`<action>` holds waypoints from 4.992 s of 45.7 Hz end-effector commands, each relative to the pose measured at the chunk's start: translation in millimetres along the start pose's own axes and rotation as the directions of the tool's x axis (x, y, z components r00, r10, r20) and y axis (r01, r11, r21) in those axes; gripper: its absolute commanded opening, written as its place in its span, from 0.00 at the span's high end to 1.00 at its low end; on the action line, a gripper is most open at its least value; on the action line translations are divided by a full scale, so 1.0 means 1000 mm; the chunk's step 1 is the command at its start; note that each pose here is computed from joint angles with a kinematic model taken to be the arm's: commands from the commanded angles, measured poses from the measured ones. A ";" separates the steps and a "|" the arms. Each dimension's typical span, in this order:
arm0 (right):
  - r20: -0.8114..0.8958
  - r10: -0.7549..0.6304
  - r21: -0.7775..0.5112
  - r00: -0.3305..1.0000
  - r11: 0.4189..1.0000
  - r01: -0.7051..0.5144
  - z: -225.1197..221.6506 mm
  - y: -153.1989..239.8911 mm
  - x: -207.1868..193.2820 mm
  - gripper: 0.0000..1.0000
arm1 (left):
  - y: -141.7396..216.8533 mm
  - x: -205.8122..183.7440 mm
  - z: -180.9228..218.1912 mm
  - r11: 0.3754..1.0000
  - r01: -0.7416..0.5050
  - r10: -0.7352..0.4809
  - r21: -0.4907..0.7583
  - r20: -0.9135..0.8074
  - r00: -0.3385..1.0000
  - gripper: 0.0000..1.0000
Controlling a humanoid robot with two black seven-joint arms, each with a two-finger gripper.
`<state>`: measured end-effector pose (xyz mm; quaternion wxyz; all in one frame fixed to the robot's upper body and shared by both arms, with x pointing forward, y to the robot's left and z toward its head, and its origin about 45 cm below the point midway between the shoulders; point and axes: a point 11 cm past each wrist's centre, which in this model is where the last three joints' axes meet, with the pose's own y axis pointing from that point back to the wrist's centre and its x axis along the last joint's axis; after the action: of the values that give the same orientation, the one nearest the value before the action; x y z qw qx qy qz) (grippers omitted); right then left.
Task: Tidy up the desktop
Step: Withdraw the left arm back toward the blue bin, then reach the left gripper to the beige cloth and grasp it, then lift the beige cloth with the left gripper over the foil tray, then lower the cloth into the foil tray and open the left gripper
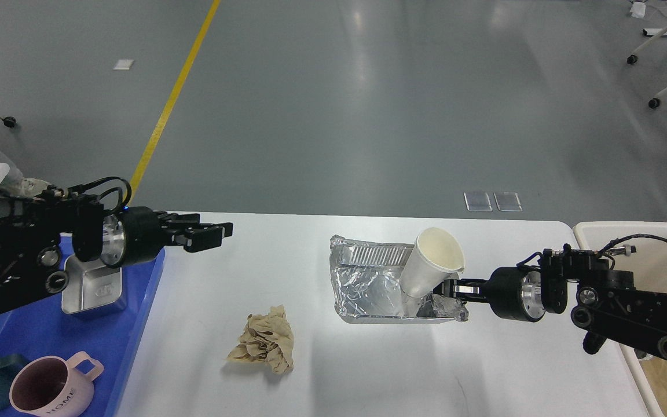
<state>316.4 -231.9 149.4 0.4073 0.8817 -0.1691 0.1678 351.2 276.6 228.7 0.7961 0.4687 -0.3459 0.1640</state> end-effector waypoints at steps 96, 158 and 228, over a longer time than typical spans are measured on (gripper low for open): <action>0.014 -0.012 -0.009 1.000 1.000 0.012 0.006 -0.001 -0.008 1.00 | -0.064 -0.115 0.002 0.945 0.326 -0.327 -0.032 -0.024 0.945 0.10; 0.015 0.006 -0.029 1.000 1.000 -0.005 0.012 0.006 -0.003 1.00 | -0.077 -0.097 0.007 0.951 0.303 -0.300 -0.058 0.049 0.953 1.00; 0.013 0.010 -0.015 1.000 1.000 -0.010 0.007 0.005 -0.002 1.00 | -0.112 0.049 0.210 0.832 0.384 -0.314 -0.401 0.230 0.921 0.97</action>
<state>313.1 -241.2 145.9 0.4136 0.8782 -0.1776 0.1616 369.8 46.7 270.2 0.8728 0.3364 -0.3412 -0.0929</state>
